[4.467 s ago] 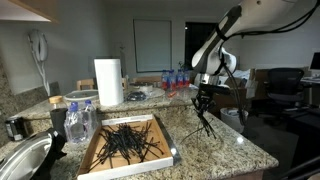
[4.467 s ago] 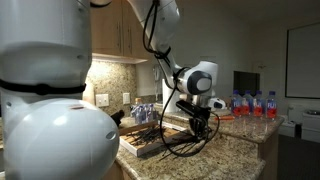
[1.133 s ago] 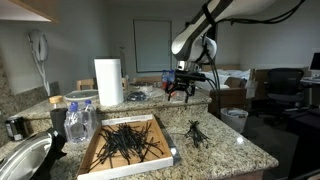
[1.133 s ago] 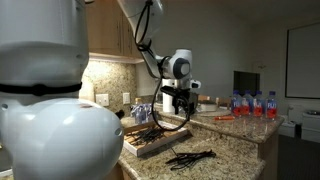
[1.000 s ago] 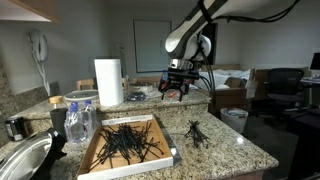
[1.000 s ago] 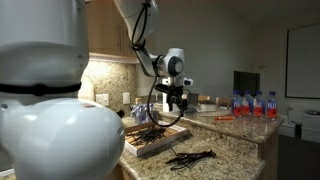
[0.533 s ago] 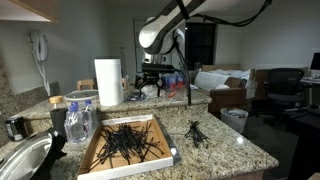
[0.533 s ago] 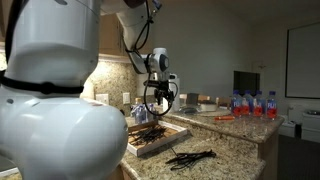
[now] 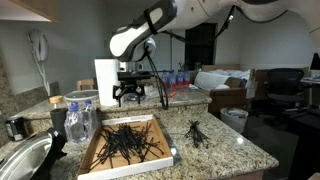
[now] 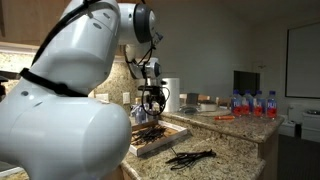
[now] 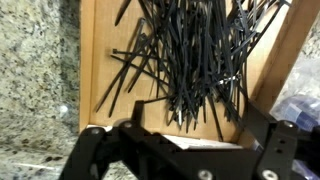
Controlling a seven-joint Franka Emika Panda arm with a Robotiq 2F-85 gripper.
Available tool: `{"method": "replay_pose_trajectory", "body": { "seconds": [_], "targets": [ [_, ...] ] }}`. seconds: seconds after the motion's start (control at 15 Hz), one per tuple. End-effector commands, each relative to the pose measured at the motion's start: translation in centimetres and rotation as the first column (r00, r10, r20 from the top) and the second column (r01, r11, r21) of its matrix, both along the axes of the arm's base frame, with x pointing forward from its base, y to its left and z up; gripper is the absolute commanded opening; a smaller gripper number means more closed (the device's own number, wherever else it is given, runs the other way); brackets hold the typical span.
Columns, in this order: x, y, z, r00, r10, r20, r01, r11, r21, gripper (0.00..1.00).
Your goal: Remove the zip ties from the box
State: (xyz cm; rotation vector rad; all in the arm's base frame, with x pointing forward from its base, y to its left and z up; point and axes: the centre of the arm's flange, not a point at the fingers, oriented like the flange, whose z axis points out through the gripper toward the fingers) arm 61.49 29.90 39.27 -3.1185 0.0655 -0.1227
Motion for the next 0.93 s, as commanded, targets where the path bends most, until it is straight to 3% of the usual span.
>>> {"method": "replay_pose_trajectory", "body": {
  "seconds": [0.0, 0.87],
  "targets": [
    [2.3, 2.4, -2.8, 1.0, 0.023, -0.011, -0.023, 0.999, -0.03, 1.0],
    [6.4, 2.4, -12.8, 0.998, -0.044, -0.05, 0.044, 0.999, -0.001, 1.0]
  ]
}}
